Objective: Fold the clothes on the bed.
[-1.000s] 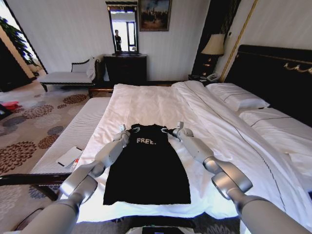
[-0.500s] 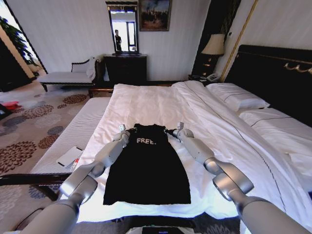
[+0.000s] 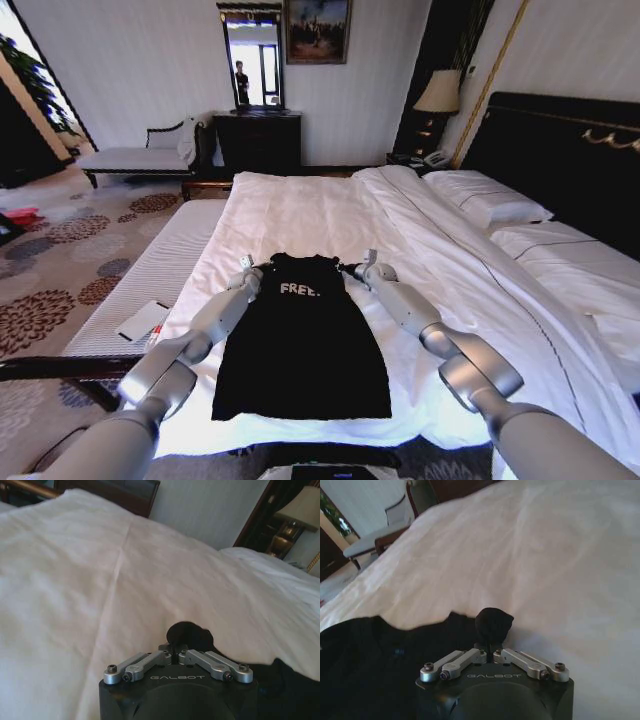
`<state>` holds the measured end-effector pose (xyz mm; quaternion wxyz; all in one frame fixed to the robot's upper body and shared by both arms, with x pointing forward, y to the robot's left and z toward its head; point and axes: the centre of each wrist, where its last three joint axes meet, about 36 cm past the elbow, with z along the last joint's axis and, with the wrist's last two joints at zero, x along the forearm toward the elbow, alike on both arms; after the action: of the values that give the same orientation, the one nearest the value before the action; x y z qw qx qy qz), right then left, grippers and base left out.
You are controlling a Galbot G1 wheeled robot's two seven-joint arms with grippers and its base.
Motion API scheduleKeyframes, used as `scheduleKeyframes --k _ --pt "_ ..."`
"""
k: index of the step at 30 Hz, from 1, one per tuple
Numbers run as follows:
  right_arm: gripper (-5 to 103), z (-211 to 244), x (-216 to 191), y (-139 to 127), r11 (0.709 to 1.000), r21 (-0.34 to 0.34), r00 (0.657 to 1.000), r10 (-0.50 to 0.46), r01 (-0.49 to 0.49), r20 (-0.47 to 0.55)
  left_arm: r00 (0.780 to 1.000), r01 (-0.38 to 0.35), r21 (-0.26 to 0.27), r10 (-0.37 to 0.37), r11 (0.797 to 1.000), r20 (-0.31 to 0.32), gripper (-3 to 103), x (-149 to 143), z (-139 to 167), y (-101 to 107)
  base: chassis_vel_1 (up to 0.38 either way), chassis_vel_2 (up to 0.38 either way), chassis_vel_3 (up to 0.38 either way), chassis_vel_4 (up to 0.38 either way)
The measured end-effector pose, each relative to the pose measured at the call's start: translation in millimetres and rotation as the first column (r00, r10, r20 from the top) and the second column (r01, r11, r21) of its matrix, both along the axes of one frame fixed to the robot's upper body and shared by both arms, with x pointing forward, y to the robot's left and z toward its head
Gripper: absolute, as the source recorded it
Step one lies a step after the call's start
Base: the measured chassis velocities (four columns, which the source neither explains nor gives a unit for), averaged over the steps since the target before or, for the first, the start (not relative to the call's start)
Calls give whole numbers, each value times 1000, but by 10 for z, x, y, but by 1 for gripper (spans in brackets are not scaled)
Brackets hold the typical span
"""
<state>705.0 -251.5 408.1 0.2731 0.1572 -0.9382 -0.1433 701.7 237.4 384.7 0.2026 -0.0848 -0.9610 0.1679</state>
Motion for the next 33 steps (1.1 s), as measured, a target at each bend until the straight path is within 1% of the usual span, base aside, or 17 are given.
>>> scheduleKeyframes --k 1,2,6,7,11,16,20,21,25,27,29,33 --pt "1 5 10 -8 1000 -1 1000 -5 5 22 1000 2 0 -2 1000 9 1 29 39 15 0 0 0 0" --pt "1 5 10 -8 1000 -1 1000 -5 5 22 1000 2 0 -2 1000 9 1 29 39 15 0 0 0 0" --pt "1 91 75 -33 1000 1 998 -24 24 62 999 4 -13 -3 1000 53 1 189 310 36 0 0 0 0" --pt "1 91 75 -33 1000 1 998 -24 24 62 999 4 -13 -3 1000 53 1 189 310 36 0 0 0 0" --pt "1 214 153 -9 999 13 995 -41 40 92 996 2 -28 1 1000 87 1 310 550 35 0 0 0 0" --pt "1 315 204 -8 998 22 992 -60 58 112 994 -13 -36 17 999 105 1 373 687 101 0 0 0 0" --pt "1 356 252 -11 997 17 989 -72 71 131 992 -26 -27 29 999 119 1 419 804 212 0 0 0 0" --pt "1 356 252 -11 997 17 989 -72 71 131 992 -26 -27 29 999 119 1 419 804 212 0 0 0 0" --pt "1 355 293 80 998 24 984 -56 53 171 991 -20 7 19 1000 136 1 468 945 331 0 0 0 0" --pt "1 359 310 120 998 27 983 -56 52 176 989 -21 11 19 1000 144 1 489 1003 353 0 0 0 0" --pt "1 367 318 157 998 30 982 -56 52 182 988 -21 2 20 1000 153 1 504 1067 348 0 0 0 0" --pt "1 389 278 151 999 34 978 -49 43 202 988 0 8 -1 1000 156 1 421 998 319 0 0 0 0"
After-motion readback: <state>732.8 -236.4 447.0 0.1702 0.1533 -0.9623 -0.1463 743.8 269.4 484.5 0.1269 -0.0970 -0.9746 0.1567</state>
